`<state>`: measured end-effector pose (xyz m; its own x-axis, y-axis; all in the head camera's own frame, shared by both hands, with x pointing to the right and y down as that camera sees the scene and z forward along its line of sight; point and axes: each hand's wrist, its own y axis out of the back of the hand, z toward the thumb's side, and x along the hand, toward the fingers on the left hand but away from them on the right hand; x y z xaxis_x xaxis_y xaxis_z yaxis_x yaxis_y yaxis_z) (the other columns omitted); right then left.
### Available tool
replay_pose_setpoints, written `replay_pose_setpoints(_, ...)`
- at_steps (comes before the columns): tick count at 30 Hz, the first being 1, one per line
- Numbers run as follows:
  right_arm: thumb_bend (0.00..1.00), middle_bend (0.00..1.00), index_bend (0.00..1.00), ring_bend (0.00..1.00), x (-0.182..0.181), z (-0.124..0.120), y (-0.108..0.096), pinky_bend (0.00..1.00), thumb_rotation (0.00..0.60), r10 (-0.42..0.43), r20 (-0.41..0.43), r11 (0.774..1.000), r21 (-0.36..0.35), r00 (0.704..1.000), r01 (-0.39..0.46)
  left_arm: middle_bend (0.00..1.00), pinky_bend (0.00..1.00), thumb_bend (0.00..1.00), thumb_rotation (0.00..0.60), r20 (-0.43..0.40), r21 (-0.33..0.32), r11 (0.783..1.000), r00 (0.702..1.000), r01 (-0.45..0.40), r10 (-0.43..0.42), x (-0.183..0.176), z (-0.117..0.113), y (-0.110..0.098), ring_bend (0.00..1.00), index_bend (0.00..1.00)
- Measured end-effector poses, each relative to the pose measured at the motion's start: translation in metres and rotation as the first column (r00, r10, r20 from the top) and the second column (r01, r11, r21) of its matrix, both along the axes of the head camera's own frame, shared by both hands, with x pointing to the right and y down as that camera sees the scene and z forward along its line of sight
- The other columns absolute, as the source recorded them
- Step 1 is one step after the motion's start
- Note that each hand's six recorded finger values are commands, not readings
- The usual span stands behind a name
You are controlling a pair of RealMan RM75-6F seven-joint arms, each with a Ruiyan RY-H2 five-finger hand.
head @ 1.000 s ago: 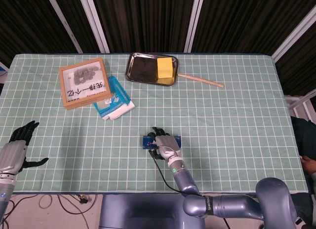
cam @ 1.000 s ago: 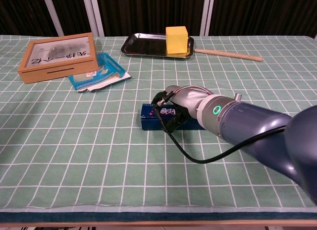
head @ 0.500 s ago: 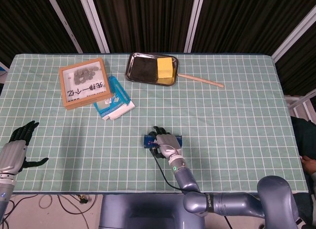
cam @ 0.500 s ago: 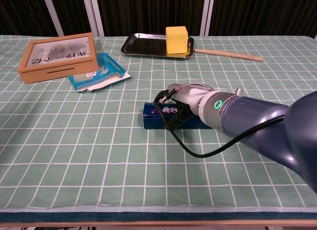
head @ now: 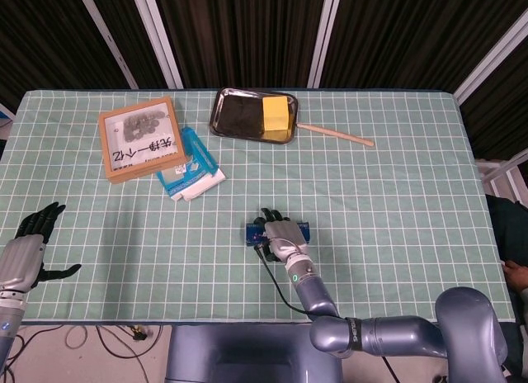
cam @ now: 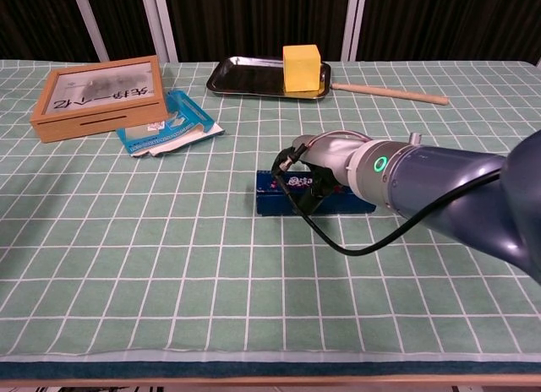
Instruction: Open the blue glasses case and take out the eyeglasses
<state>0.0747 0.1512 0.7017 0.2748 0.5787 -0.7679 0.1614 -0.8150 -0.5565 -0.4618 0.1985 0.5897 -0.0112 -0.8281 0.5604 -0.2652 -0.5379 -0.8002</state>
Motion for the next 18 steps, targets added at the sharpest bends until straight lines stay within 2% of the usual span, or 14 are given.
replay_pose_setpoints(18,1.00,0.00,0.21,0.00,0.0085,0.0006,-0.0059,0.20,0.600,-0.001,-0.041,1.000,0.003,0.999,0.001,0.00,0.00,0.00,0.600,-0.004,0.001,1.000,1.000,0.001,-0.001,0.0004,-0.0005,-0.0002,0.00,0.00)
